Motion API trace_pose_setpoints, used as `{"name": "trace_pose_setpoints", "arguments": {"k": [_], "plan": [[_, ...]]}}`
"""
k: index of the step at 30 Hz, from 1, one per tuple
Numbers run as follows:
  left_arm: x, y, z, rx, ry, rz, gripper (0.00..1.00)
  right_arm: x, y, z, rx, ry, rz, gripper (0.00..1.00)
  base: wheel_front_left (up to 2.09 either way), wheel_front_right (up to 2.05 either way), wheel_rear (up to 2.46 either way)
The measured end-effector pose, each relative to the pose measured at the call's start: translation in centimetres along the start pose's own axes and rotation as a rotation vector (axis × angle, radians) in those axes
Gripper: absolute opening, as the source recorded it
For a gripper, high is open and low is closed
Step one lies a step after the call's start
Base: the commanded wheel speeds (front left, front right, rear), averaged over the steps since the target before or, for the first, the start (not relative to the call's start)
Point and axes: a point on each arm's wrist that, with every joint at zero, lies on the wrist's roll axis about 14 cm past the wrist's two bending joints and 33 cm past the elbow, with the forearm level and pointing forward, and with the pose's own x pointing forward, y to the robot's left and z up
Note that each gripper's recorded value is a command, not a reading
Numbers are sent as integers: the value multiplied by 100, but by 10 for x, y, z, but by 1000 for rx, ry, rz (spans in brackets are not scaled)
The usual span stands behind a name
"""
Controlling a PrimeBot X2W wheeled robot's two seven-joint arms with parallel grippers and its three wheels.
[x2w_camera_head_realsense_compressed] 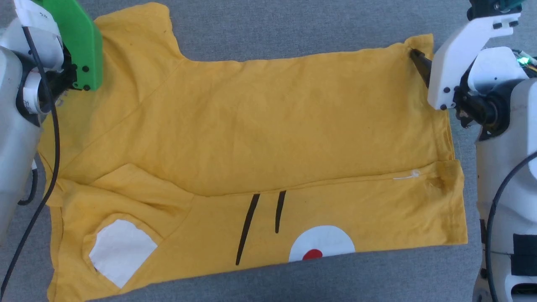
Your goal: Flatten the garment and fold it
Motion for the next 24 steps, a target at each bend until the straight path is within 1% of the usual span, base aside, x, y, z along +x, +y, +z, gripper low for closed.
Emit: {"name": "trace_pose_setpoints", "arguments": {"k": [1,2,4,5,6,9,12,17,22,24], "plan": [[0,0,0,1,-1,-2,0,1,1,0,-4,11,0,79,0,0,0],[1,0,0,2,-2,-5,0,1,2,1,-11,21,-2,52,0,0,0],[2,0,0,0,-5,-7,0,3,4,2,-24,33,-4,30,0,0,0],[2,0,-1,0,-5,-8,0,4,6,2,-34,36,-4,16,0,0,0],[3,1,0,1,-8,-9,0,5,8,4,-39,35,0,0,0,0,0],[4,1,1,-5,-26,-13,0,7,12,7,-51,26,7,0,0,0,0],[2,1,6,-12,-73,-18,0,8,15,14,-57,-16,15,0,0,0,0],[-12,1,28,-22,-238,-23,0,-3,17,28,-45,-166,37,0,0,0,0],[-39,-3,29,-55,-399,-41,0,-24,16,23,-2,-319,70,0,0,0,0],[-54,-6,27,-88,-469,-53,0,-37,14,19,10,-383,81,0,0,0,0]]}}
